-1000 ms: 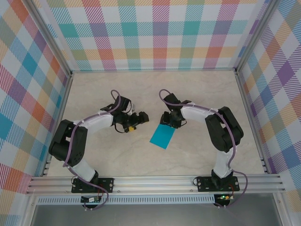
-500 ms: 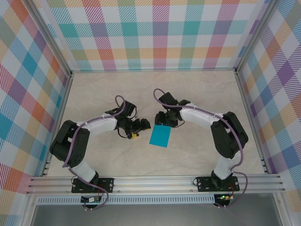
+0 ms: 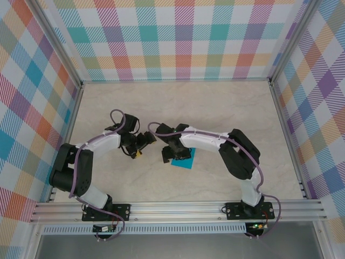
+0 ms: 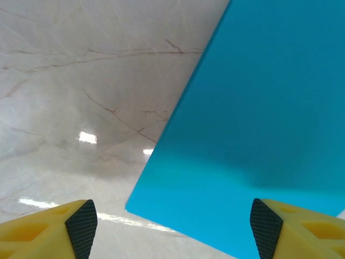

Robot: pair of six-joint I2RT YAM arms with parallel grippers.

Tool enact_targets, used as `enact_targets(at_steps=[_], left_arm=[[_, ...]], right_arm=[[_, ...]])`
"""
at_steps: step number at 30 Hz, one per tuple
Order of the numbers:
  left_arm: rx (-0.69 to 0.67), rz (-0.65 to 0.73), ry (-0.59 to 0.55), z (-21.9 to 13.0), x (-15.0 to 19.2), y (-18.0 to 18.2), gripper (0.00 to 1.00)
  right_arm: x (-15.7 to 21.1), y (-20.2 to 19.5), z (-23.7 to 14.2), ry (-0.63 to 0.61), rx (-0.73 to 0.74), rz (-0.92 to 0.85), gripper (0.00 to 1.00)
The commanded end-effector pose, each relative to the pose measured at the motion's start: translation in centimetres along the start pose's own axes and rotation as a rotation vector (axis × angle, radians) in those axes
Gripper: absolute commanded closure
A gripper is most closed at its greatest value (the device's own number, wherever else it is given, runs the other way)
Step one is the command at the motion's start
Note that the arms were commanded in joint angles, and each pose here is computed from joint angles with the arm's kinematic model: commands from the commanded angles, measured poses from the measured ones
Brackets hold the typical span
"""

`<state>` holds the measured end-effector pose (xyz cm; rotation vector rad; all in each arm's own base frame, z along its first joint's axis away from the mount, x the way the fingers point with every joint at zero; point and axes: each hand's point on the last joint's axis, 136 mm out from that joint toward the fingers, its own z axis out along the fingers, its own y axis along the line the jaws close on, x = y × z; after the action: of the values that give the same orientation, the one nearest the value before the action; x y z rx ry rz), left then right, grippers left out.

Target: Fold a paper plane with a square sheet of paper (pick it up from the middle)

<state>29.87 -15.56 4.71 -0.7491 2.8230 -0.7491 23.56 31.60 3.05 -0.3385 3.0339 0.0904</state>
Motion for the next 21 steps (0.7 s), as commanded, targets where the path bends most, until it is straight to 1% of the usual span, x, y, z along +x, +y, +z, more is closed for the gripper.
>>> enact_targets(at_steps=[1,9,13,18,21], left_arm=[[-0.037,-0.034,0.012,-0.1,0.5,1.6,0.12],[-0.044,-0.036,0.017,0.1,0.4,1.9,0.11],[-0.049,-0.036,0.019,0.1,0.5,2.0,0.11],[-0.051,-0.031,0.02,0.1,0.5,2.0,0.11],[-0.051,-0.031,0.023,0.1,0.6,2.1,0.1]], right_arm=[[0.8,-1.0,0.5,0.051,0.078,-0.004,0.21],[2.0,-1.7,2.1,0.116,0.117,-0.022,0.21],[2.6,-2.3,2.9,0.141,0.143,-0.025,0.23],[3.2,-2.0,3.4,0.148,0.097,-0.032,0.28],[3.3,-1.6,3.6,0.151,0.043,-0.026,0.31]])
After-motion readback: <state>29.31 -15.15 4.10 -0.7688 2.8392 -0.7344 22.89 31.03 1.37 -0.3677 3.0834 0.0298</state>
